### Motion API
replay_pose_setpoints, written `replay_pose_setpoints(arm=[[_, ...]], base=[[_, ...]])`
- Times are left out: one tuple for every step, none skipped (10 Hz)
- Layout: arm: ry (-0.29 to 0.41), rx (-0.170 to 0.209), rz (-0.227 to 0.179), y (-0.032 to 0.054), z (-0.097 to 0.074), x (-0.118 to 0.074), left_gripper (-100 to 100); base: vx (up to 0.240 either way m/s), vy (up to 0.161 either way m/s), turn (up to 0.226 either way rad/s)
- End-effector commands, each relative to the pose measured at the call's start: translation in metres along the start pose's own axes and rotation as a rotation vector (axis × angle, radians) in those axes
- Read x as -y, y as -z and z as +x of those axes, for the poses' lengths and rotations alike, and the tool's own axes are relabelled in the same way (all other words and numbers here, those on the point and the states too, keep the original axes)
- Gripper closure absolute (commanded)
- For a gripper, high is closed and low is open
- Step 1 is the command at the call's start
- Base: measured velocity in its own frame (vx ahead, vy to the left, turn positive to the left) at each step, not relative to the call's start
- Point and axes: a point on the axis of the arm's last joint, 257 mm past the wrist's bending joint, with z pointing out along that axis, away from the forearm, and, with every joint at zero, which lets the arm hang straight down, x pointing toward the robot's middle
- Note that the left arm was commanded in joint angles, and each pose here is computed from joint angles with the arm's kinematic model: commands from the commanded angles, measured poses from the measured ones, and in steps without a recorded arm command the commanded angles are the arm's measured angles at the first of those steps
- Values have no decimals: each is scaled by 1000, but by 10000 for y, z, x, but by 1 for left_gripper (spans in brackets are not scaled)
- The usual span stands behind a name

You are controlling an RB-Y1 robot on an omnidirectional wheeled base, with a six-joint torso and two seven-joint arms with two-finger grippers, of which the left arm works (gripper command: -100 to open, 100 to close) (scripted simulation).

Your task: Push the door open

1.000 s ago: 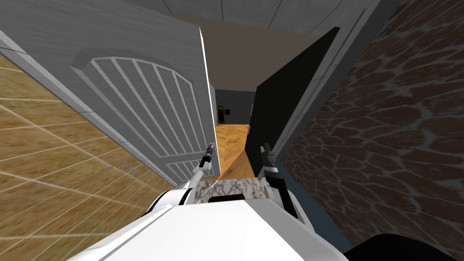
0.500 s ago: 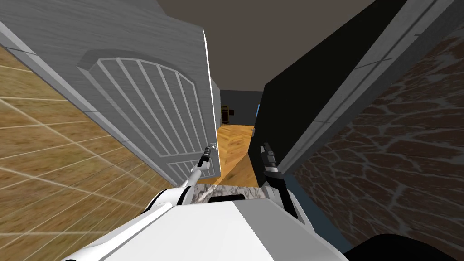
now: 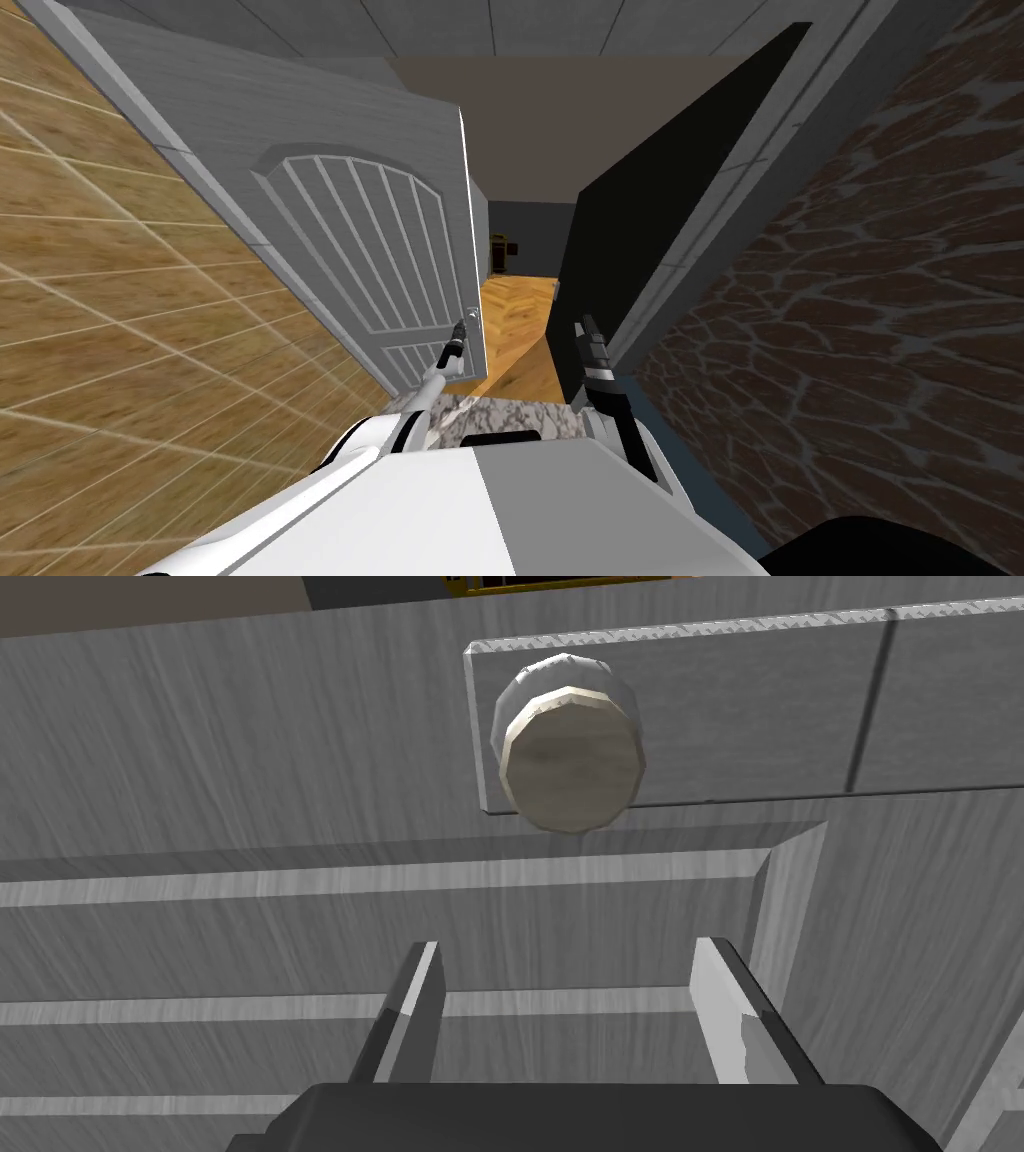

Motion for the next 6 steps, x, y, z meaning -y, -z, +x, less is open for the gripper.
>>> replay_pose_setpoints(arm=[[11, -4, -2, 6, 58, -8, -100], [16, -5, -3, 9, 86, -11, -100], [24, -9, -5, 15, 132, -18, -100], [19, -6, -3, 23, 96, -9, -100], [16, -1, -2, 26, 56, -10, -100], [15, 0, -1, 27, 44, -9, -100]], base=[[-261, -89, 36], [-238, -113, 26], [-195, -119, 28], [-84, -54, 9], [85, -14, -27], [152, 3, -22]])
